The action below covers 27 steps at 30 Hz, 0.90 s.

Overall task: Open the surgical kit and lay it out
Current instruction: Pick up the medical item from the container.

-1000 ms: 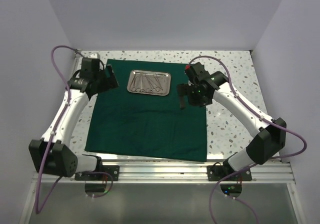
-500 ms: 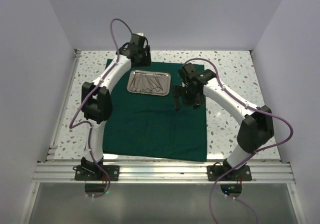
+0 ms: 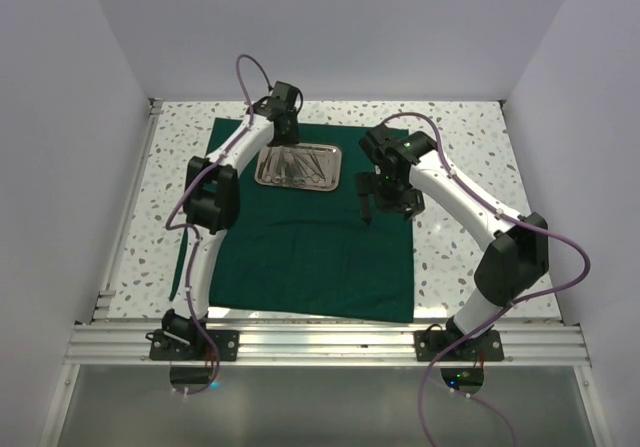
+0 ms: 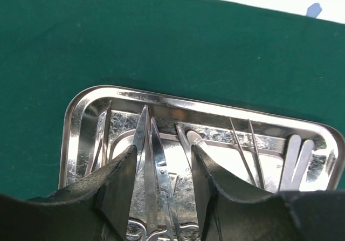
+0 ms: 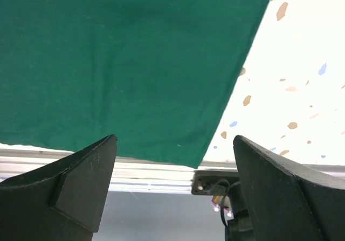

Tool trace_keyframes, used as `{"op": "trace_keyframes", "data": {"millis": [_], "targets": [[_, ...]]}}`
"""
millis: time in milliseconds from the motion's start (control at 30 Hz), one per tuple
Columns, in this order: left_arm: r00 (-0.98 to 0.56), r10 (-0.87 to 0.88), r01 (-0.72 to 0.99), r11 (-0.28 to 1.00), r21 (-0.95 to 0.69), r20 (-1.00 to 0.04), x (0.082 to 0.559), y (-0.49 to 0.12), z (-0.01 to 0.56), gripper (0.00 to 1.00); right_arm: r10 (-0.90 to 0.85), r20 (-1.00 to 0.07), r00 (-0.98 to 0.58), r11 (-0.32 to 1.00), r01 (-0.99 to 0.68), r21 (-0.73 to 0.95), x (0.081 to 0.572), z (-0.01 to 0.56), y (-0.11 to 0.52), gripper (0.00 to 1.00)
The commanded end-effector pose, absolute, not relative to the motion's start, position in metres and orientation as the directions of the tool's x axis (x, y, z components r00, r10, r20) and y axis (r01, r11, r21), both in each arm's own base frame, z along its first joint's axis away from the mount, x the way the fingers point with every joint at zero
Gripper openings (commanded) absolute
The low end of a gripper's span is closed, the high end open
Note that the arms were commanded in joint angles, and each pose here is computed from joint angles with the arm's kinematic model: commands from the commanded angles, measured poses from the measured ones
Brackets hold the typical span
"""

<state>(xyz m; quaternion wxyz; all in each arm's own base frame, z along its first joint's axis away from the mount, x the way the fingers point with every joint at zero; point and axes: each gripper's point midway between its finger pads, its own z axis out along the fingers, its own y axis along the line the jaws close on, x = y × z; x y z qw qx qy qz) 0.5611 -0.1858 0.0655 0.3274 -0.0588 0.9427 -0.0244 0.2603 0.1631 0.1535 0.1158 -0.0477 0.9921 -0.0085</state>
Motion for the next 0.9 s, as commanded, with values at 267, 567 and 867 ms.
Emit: {"op": "trace_keyframes", "data": {"millis": [267,567,867], "targets": [[-0.758,-0.167,-0.152,0.985,-0.078,-0.63,0.565,-0.179,0.057,0.43,-0.094,-0.213,-0.972,0.99,-0.069,-0.121,0.251,0.162,0.14,0.93],[-0.773,-0.166,-0.154,0.985,-0.074,-0.613,0.564,-0.18,0.036,0.37,-0.121,-0.201,-0.972,0.983,-0.089,-0.161,0.252,0.159,0.134,0.93],[-0.764,-0.167,-0.144,0.986,-0.087,-0.623,0.573,-0.183,0.036,0.23,-0.136,-0.187,-0.973,0.979,-0.103,-0.175,0.258,0.153,0.136,0.93]]}}
